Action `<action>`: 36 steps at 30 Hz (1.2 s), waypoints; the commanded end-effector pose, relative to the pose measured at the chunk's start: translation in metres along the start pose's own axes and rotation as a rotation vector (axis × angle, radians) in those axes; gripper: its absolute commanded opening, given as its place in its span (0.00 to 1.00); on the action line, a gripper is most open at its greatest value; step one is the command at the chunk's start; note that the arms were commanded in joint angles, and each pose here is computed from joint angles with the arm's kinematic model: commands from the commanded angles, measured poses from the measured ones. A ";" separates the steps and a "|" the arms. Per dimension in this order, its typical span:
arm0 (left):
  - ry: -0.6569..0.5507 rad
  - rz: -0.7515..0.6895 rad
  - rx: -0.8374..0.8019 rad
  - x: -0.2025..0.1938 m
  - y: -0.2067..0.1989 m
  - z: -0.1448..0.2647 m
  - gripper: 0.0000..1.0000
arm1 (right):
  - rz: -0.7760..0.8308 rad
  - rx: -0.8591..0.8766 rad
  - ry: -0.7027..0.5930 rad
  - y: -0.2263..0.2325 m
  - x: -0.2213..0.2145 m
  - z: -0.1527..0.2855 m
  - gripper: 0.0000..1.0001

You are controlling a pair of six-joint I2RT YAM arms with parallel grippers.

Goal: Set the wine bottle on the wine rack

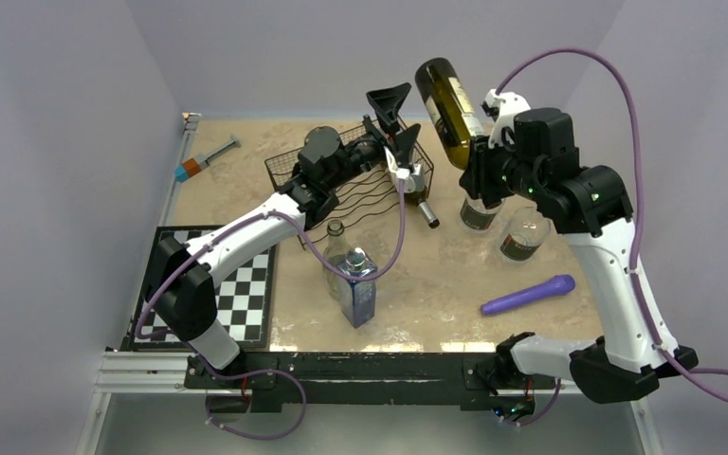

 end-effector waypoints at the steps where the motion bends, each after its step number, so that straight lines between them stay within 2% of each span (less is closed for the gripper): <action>1: 0.038 0.117 0.239 0.012 0.048 0.015 0.99 | -0.016 0.018 -0.156 0.002 0.010 -0.005 0.00; 7: 0.261 0.379 0.582 -0.002 0.098 0.034 0.99 | 0.007 0.130 -0.077 0.011 -0.033 -0.037 0.00; 11: 0.423 0.483 0.681 -0.011 0.113 0.046 0.99 | 0.035 0.250 -0.061 0.025 -0.058 -0.054 0.00; 14: 0.515 0.584 0.772 -0.020 0.120 0.062 0.99 | 0.083 0.265 -0.017 0.033 -0.080 -0.067 0.00; 17: 0.589 0.764 0.846 -0.036 0.125 0.086 0.99 | 0.100 0.265 0.046 0.035 -0.104 -0.077 0.00; 21: 0.626 1.118 0.935 -0.064 0.127 0.131 0.99 | 0.141 0.278 0.106 0.038 -0.131 -0.082 0.00; 23: 0.694 1.255 0.981 -0.080 0.117 0.156 0.98 | 0.145 0.270 0.140 0.038 -0.142 -0.083 0.00; 25: 0.754 1.331 1.026 -0.091 0.108 0.173 0.97 | 0.135 0.266 0.170 0.039 -0.151 -0.084 0.00; 32: 0.985 1.605 0.938 -0.128 0.048 0.200 0.95 | 0.116 0.242 0.244 0.039 -0.171 -0.097 0.00; 36: 1.091 1.759 0.898 -0.141 0.013 0.213 0.96 | 0.118 0.163 0.284 0.034 -0.172 -0.111 0.00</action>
Point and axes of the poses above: each gripper's point midway between its finger pads, its own z axis back along the fingers, its own y axis along the line the jaws close on, x = y × z, the point moved 7 cm from there along z, back along the fingers, and after that the axes turned 3 degrees about z, right-handed, at the moved point
